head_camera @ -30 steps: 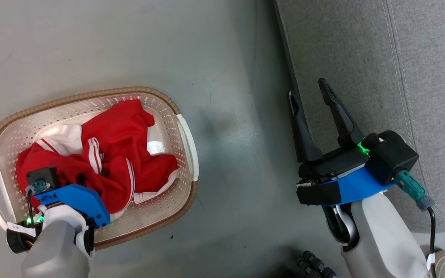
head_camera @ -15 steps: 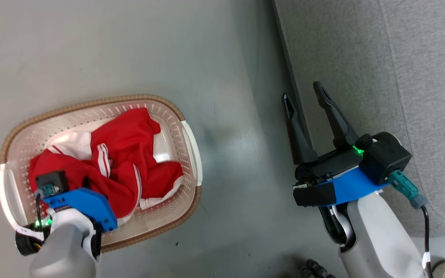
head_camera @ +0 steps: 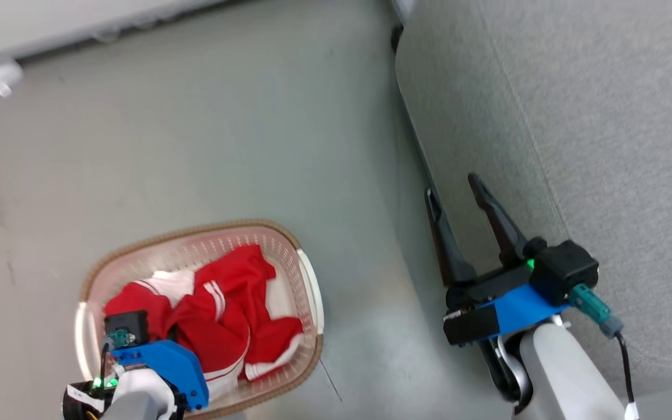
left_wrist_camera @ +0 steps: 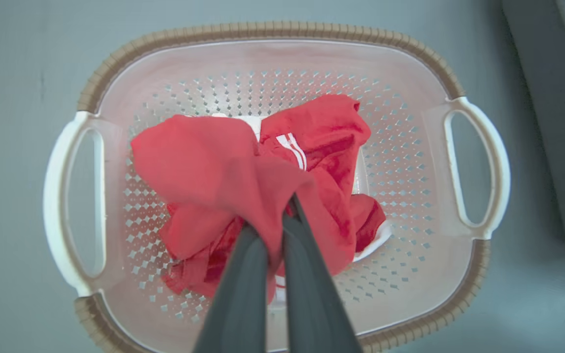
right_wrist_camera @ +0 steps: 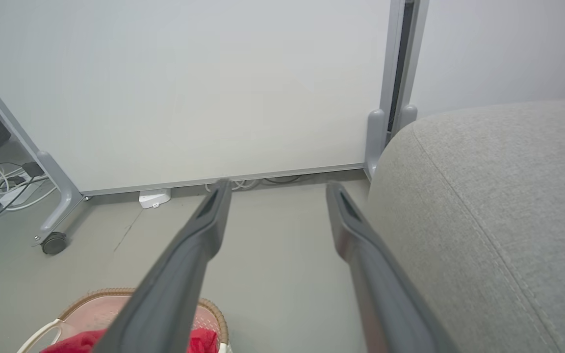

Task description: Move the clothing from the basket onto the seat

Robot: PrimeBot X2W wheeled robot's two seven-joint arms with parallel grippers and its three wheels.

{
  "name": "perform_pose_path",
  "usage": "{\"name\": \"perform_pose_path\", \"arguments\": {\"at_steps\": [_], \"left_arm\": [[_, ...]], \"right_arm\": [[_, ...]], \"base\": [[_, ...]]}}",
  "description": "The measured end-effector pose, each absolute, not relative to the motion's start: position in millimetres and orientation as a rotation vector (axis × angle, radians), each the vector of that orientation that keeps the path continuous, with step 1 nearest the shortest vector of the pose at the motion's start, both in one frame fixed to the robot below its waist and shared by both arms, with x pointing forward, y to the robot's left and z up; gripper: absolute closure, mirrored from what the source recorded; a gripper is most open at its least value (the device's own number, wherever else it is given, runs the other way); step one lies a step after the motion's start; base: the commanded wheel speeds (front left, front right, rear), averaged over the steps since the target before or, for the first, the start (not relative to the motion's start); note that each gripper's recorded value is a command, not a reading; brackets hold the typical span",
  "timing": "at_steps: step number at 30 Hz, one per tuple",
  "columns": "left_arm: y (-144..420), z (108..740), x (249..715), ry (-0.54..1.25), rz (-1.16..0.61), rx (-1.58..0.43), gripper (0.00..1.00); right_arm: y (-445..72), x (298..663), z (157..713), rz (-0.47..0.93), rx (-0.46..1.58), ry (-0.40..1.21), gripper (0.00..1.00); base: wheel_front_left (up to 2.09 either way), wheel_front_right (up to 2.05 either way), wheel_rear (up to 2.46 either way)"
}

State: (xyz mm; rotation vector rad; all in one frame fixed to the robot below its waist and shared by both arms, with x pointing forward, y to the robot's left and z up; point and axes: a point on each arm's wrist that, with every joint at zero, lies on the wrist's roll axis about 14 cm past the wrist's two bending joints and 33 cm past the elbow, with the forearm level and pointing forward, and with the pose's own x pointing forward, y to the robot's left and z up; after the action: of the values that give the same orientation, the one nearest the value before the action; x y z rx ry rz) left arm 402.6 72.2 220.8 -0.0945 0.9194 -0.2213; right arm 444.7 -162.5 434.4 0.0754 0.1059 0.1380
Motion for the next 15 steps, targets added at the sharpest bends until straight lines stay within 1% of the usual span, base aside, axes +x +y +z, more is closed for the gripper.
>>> {"name": "perform_pose_path", "arguments": {"at_steps": [8,15], "left_arm": [[67,296,417,0.705,-0.297,-0.086,1.0],[52,378,437,0.454,-0.375,-0.13,1.0]], "right_arm": [[-152,417,467,0.156,0.088,0.041,0.0],[-143,399,488,0.177,0.092,-0.011,0.0]], "base": [[0.0,0.0,0.0],[0.0,0.0,0.0]]}}
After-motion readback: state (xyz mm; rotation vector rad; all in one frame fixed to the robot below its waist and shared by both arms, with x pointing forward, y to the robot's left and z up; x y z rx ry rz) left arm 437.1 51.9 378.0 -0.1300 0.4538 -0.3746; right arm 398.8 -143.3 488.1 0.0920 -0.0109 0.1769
